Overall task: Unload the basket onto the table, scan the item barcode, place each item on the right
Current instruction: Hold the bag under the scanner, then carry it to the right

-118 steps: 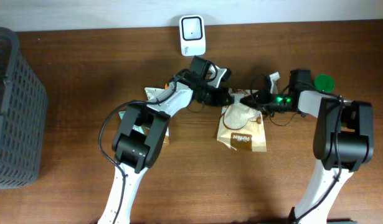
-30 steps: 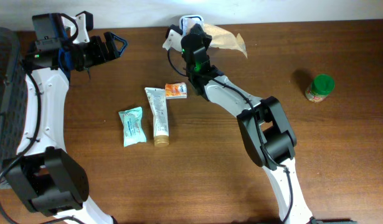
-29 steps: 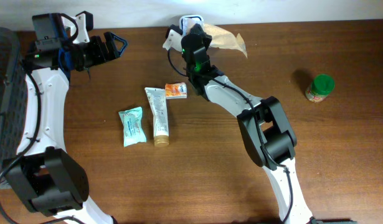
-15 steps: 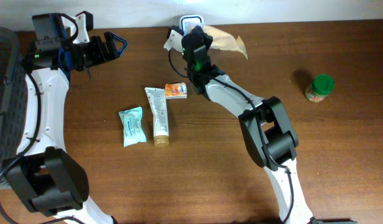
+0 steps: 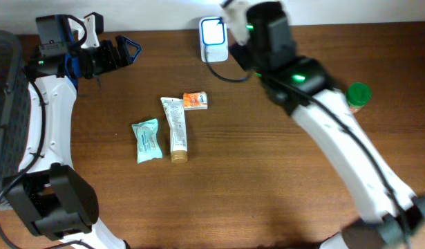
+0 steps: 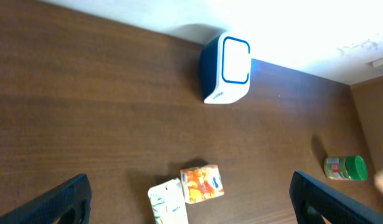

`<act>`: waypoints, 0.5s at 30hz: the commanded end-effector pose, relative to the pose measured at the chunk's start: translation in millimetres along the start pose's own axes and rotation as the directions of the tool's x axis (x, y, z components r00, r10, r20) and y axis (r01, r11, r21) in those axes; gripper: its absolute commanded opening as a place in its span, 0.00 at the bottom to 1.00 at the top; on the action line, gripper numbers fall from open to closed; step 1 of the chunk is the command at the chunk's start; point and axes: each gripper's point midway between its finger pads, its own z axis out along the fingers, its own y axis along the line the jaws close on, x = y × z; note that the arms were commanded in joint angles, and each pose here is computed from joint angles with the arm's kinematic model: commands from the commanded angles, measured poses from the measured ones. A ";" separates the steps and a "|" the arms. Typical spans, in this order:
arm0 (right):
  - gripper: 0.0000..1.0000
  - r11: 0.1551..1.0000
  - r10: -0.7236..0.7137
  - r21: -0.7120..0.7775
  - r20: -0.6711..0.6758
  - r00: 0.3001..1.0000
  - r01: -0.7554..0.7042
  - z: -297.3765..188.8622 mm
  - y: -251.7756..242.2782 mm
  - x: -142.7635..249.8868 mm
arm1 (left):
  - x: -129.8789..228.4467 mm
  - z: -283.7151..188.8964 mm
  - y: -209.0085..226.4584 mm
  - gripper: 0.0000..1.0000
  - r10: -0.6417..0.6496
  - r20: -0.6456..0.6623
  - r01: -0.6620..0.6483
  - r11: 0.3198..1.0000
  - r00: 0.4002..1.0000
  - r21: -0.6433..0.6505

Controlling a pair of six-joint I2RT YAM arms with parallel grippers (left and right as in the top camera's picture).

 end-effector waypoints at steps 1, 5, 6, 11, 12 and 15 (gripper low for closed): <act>0.04 0.920 0.342 -0.171 -0.089 0.935 -0.353 -36.3 5.5 15.3 | 2.7 2.7 3.9 0.99 0.002 -0.008 -0.002 1.000 1.000 -0.003; 0.04 0.889 0.391 -0.114 -0.317 0.864 -0.444 -54.6 -10.4 78.5 | 2.7 2.7 3.9 0.99 0.001 -0.008 -0.001 1.000 1.000 -0.003; 0.04 0.884 0.397 -0.090 -0.372 0.839 -0.459 -57.1 -14.6 95.3 | 2.8 2.8 4.0 0.99 0.001 -0.009 -0.001 1.000 1.000 -0.003; 0.04 0.811 0.517 0.110 -0.596 0.615 -0.575 -60.5 -38.8 184.3 | 2.7 2.7 3.9 0.99 0.001 -0.008 -0.001 1.000 1.000 -0.003; 0.04 0.795 0.541 0.148 -0.614 0.575 -0.589 -57.7 -45.8 201.3 | 2.8 2.8 4.0 0.99 0.001 -0.009 -0.001 1.000 1.000 -0.003; 0.04 0.719 0.644 0.271 -0.606 0.466 -0.640 -51.5 -68.3 240.4 | 2.7 2.7 3.9 0.99 0.002 -0.008 -0.002 1.000 1.000 -0.003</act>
